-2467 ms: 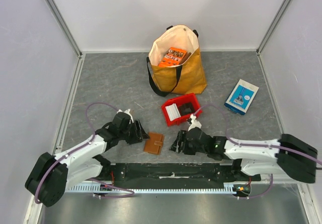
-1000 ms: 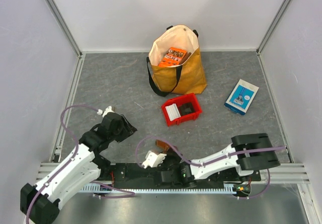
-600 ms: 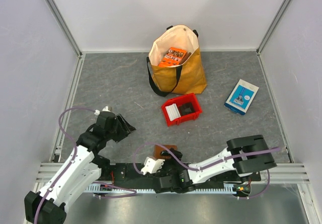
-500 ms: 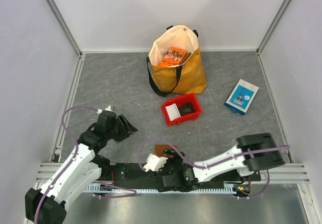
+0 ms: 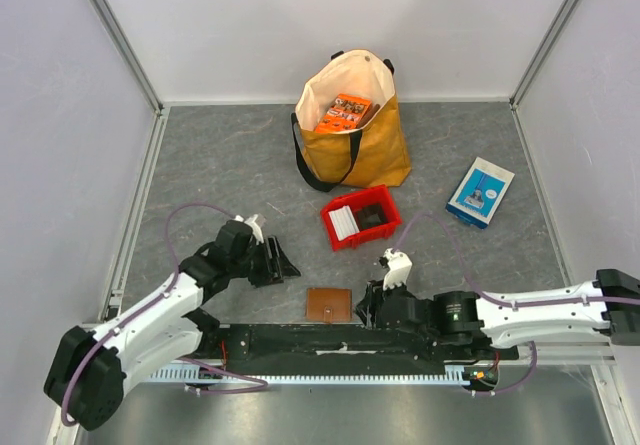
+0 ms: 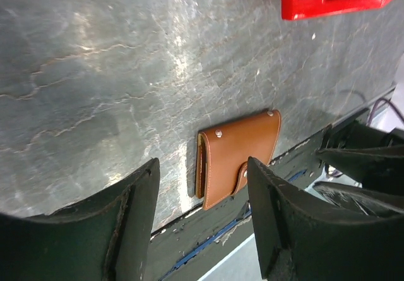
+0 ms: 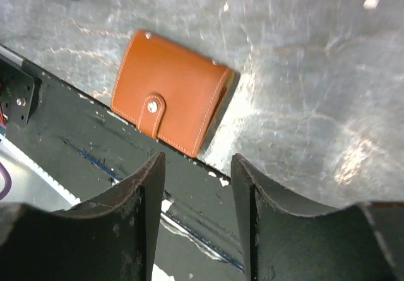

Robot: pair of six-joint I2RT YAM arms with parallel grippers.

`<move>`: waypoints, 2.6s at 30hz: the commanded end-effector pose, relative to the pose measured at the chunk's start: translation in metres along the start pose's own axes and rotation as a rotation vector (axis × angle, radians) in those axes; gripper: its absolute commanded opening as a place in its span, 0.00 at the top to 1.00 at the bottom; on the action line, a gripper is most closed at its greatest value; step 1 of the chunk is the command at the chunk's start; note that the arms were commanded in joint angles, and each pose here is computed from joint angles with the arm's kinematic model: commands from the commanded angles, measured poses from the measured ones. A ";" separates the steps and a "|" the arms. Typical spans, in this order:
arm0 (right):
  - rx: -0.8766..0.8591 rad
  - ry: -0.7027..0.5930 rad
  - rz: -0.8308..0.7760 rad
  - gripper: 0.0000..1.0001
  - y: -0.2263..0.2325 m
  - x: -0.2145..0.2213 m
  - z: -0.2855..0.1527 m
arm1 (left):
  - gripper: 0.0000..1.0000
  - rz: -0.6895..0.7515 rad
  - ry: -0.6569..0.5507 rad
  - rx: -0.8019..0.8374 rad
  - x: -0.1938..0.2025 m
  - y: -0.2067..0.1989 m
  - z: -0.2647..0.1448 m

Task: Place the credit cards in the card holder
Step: Turn over the card holder at the center of the board, then pick up the card holder from the center of the board.

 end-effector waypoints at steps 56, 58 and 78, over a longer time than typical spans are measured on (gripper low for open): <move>-0.020 0.229 0.496 0.39 0.024 0.033 0.071 | 0.28 0.189 0.305 0.066 0.064 -0.001 0.041; -0.002 0.203 0.500 0.40 0.019 0.031 0.076 | 0.29 0.179 0.317 0.082 0.069 -0.001 0.040; -0.092 0.122 0.556 0.65 -0.002 0.019 0.087 | 0.46 0.094 0.292 0.205 0.083 -0.004 0.044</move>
Point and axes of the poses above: each gripper's point midway between its finger pads, its own z axis out along the fingers, its own y axis along the line the jaws close on, x = y × z, the point moved 4 cm from there along -z, back along the fingers, and after that the axes turned 11 degrees about z, right-handed, at the moved point
